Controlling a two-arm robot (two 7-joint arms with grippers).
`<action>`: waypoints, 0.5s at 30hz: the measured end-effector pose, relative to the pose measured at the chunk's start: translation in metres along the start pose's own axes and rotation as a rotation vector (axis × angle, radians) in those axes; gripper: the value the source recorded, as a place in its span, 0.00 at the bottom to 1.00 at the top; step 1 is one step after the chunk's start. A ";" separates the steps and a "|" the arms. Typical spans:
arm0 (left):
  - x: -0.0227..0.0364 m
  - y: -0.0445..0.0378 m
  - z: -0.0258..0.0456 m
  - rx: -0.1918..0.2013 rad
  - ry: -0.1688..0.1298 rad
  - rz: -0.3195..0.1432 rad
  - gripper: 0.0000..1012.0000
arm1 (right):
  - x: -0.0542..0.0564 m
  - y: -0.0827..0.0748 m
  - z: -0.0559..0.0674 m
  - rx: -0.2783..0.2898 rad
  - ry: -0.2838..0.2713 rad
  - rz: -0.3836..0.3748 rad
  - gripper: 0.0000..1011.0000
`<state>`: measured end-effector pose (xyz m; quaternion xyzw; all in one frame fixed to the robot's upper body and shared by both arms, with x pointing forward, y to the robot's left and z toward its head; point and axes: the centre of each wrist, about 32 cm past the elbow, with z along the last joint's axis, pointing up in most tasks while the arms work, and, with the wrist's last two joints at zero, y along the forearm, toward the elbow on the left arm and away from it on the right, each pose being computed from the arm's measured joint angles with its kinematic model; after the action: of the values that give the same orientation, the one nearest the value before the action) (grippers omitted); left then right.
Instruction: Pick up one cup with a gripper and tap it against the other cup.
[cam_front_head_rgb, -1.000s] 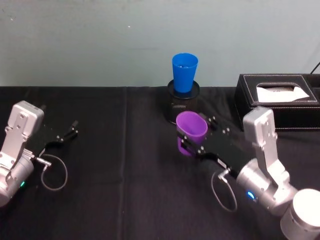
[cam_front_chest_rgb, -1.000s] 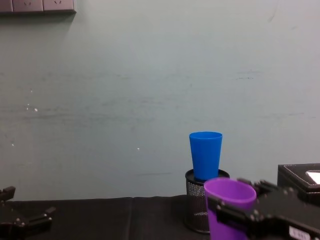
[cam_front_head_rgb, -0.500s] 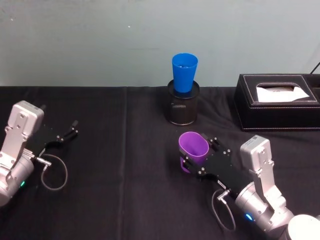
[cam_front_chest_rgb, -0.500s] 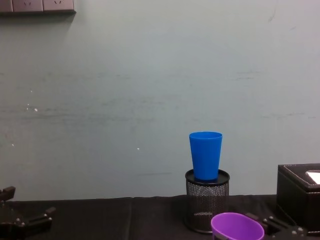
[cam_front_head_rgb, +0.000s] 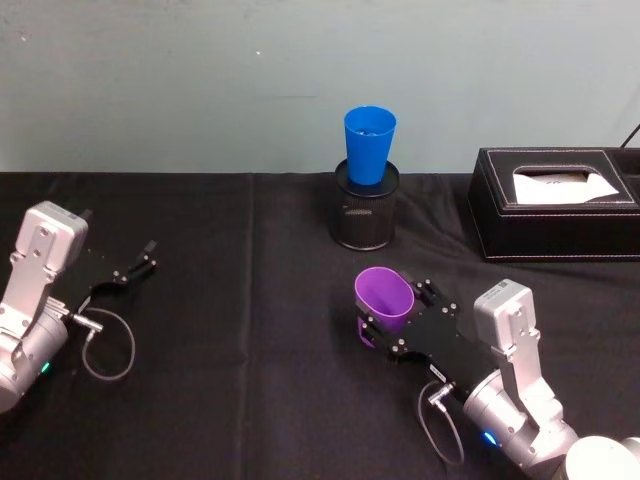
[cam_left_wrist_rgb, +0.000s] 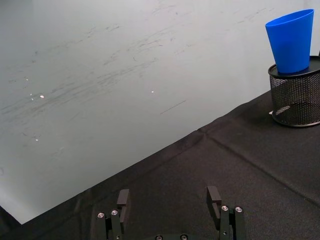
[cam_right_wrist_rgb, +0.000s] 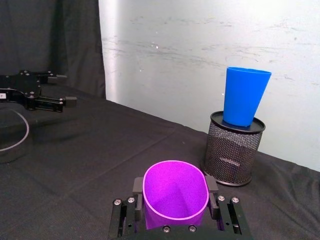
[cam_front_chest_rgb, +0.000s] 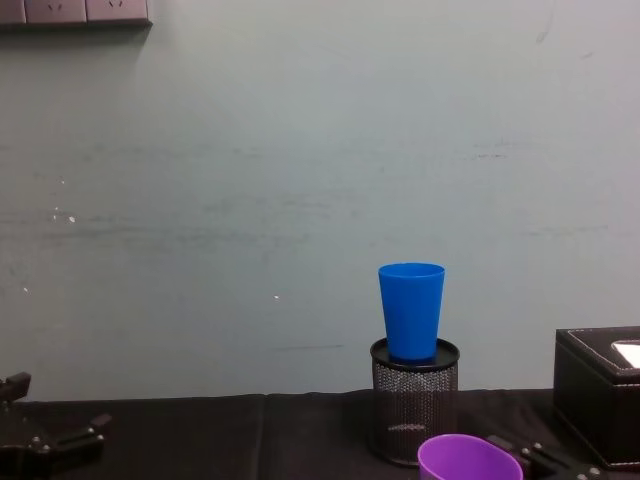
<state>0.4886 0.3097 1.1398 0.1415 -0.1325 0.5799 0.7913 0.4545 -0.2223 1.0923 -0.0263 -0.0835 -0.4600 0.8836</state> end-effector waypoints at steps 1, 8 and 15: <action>0.0000 0.0000 0.0000 0.000 0.000 0.000 0.99 | 0.000 0.000 0.000 0.000 0.000 0.000 0.73; 0.0000 0.0000 0.0000 0.000 0.000 0.000 0.99 | -0.001 0.002 -0.005 0.002 0.007 -0.004 0.73; 0.0000 0.0000 0.0000 0.000 0.000 0.000 0.99 | -0.001 0.004 -0.007 0.007 0.009 -0.009 0.73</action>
<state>0.4886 0.3097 1.1398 0.1415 -0.1325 0.5799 0.7913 0.4579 -0.2195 1.0857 -0.0206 -0.0814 -0.4637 0.8820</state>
